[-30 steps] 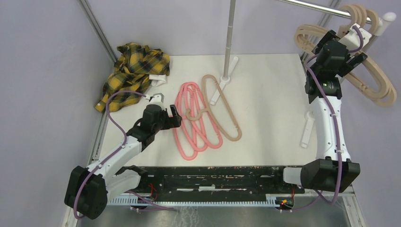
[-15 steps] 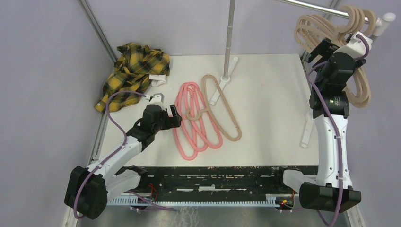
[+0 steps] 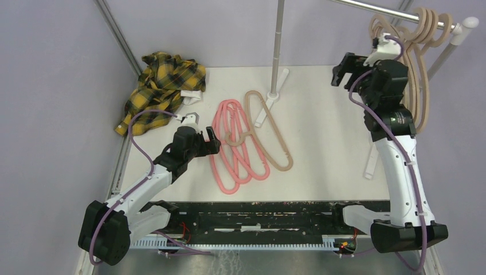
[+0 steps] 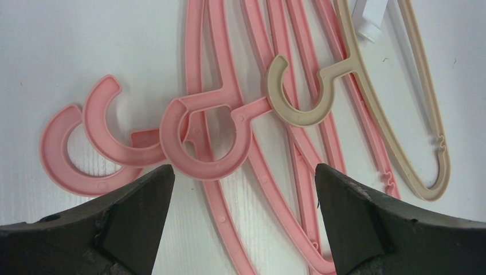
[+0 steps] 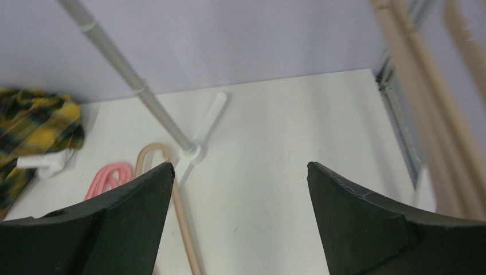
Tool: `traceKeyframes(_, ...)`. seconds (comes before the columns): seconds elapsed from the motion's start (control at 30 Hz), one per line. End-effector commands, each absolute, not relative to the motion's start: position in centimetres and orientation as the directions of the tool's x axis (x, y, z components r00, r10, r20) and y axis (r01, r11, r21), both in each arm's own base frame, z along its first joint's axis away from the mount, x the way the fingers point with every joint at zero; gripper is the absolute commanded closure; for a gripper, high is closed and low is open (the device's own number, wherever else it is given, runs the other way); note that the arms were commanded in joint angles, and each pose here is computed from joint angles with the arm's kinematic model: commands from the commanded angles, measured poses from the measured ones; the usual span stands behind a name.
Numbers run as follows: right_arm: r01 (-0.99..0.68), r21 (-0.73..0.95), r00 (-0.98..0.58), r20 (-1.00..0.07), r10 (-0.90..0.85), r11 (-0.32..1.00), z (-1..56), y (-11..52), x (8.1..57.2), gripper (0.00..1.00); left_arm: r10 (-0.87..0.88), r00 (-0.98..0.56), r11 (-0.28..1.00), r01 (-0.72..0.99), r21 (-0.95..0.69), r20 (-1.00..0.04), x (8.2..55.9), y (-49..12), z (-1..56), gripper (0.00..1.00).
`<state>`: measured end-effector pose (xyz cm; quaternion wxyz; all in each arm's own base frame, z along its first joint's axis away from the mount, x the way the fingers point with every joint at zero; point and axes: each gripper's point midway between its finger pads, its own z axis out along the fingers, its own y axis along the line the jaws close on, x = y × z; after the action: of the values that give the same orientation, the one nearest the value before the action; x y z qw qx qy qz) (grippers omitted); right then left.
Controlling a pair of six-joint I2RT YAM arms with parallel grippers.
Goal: Organize the hangers
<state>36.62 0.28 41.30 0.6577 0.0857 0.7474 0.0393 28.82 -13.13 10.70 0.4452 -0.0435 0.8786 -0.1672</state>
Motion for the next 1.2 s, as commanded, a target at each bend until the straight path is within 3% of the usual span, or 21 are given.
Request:
traceKeyframes(0.0, -0.057, 0.1, -0.195, -0.977, 0.088, 0.993, 40.1, 4.7, 36.6, 0.06, -0.29, -0.569, 0.915, 0.07, -0.397, -0.769, 29.8, -14.0, 12.3, 0.01)
traceKeyframes(0.27, -0.257, 0.011, -0.376, -0.922, -0.09, 0.966, 32.0, 14.4, 36.3, 0.11, -0.285, -0.574, 0.922, 0.057, -0.384, -0.768, 29.8, -13.7, 11.9, 0.01)
traceKeyframes(0.5, -0.388, -0.024, -0.553, -0.794, -0.254, 0.921, 20.2, 21.7, 34.9, 0.14, -0.278, -0.581, 0.926, 0.048, -0.373, -0.765, 29.9, -13.7, 11.7, 0.01)
traceKeyframes(0.87, -0.441, 0.039, -0.712, -0.624, -0.323, 0.897, 9.2, 24.0, 32.7, 0.24, -0.275, -0.583, 0.932, 0.035, -0.362, -0.764, 29.9, -13.4, 11.4, 0.01)
traceKeyframes(1.17, -0.48, 0.07, -0.743, -0.563, -0.362, 0.875, 5.4, 25.5, 30.9, 0.26, -0.27, -0.595, 0.935, 0.025, -0.354, -0.757, 30.0, -13.3, 10.8, 0.01)
